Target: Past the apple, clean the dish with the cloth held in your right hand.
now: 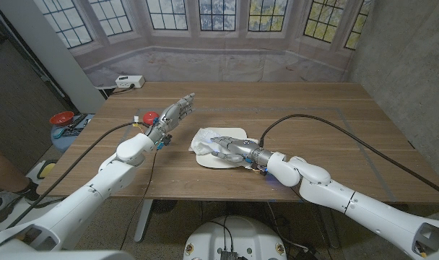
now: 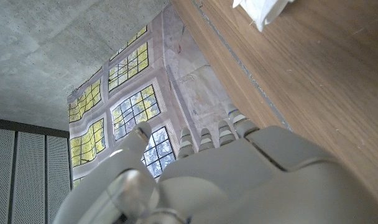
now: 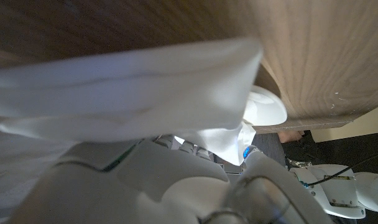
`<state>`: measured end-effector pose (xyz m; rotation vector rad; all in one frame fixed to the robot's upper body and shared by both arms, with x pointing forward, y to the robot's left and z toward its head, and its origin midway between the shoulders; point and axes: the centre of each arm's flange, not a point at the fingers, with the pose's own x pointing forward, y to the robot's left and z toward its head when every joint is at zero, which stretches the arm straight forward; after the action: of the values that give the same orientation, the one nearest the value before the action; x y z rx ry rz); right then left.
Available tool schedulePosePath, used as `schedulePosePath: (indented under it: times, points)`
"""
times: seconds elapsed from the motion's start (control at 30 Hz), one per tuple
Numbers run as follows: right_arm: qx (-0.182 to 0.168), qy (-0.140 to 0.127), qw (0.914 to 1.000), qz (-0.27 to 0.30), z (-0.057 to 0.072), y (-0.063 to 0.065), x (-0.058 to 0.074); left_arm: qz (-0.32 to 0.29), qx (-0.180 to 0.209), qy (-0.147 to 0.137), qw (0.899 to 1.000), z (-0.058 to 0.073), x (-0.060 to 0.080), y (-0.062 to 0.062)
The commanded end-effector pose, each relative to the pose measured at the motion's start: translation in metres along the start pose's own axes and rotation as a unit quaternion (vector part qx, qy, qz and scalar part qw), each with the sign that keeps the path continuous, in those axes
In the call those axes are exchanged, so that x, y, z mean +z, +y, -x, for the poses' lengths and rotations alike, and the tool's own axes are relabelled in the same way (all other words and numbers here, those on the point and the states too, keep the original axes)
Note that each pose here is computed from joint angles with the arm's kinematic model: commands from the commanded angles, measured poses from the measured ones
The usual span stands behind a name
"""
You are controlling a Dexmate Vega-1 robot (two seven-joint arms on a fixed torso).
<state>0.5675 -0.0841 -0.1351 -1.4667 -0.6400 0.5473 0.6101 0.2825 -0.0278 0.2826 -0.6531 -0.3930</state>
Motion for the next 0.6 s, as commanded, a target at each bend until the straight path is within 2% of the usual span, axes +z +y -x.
schedulePosePath:
  times: [0.03, 0.3, 0.6]
  points:
    - [0.017, 0.006, 0.9995, -0.026, -0.003, 0.008, -0.005, -0.005, 0.021, -0.02, 1.0, 0.004, 0.006, 0.009]
    - [0.024, -0.001, 0.9992, -0.031, -0.01, 0.007, -0.007, -0.004, 0.049, -0.034, 0.998, 0.018, 0.002, 0.016]
    - [0.03, -0.013, 0.999, -0.031, -0.021, 0.002, -0.011, -0.002, 0.092, -0.046, 0.995, 0.037, -0.011, 0.022]
